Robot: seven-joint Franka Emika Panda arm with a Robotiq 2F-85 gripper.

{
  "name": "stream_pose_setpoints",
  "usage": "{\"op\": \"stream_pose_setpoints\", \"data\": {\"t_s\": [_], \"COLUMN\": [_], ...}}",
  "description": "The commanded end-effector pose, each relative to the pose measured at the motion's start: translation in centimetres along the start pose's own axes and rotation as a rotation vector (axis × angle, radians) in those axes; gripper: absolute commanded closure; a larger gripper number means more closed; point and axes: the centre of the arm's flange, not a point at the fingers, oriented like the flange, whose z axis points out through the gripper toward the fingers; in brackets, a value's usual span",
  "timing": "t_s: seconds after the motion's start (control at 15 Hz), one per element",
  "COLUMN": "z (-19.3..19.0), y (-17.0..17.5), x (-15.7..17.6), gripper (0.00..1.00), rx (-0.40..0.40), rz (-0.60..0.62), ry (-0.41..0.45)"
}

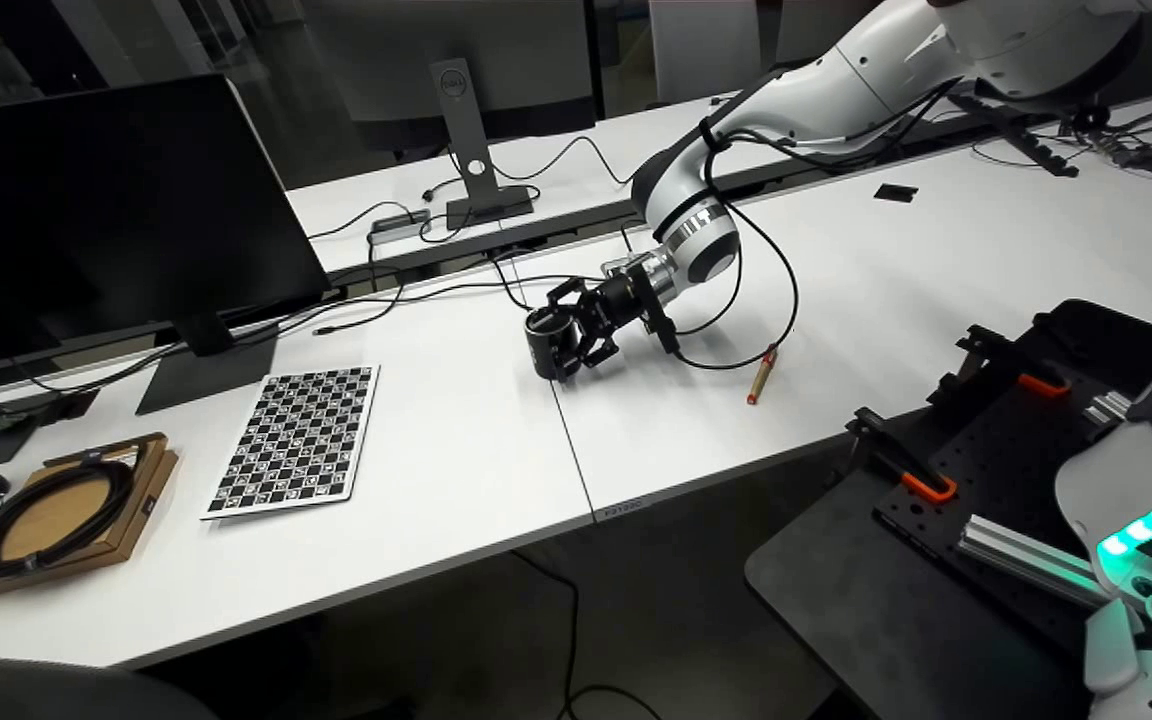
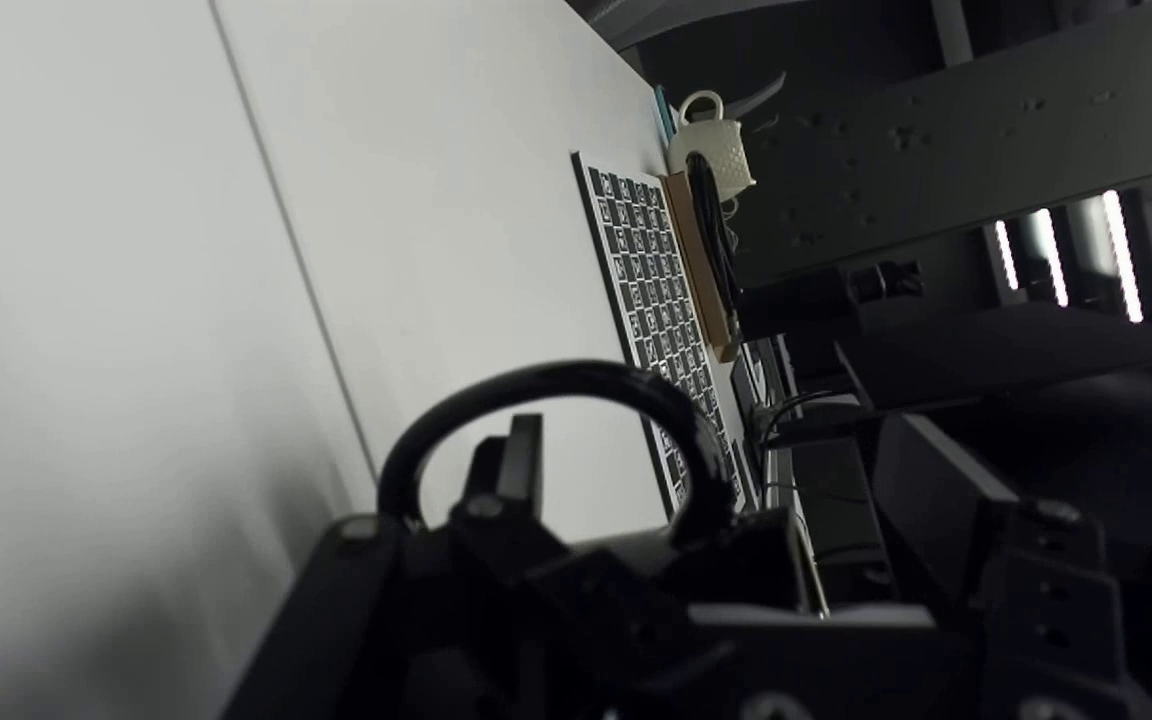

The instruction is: Turn the mug upside down

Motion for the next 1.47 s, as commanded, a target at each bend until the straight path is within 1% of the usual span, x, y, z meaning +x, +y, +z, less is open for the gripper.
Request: {"op": "stream_pose_setpoints", "data": {"t_s": [0.0, 0.2, 0.53, 0.8, 1.0, 1.2, 1.4], "z": [-0.3, -1.2, -3.6, -4.8, -5.1, -5.2, -5.2], "y": [-0.5, -1.3, -3.6, -4.8, -5.7, -7.5, -9.5], "x": [0.5, 0.5, 1.1, 1.3, 1.0, 0.4, -0.1], "gripper": [0.0, 0.0, 0.0, 0.0, 0.0, 0.0, 0.0], "rx": [-0.019, -0.053, -0.094, -0.143, -0.222, -0.32, -0.394], "rz": [-0.012, -0.028, -0.076, -0.105, -0.136, -0.195, -0.256], "ry": [0.0, 0.025, 0.066, 0.091, 0.12, 0.177, 0.23]}}
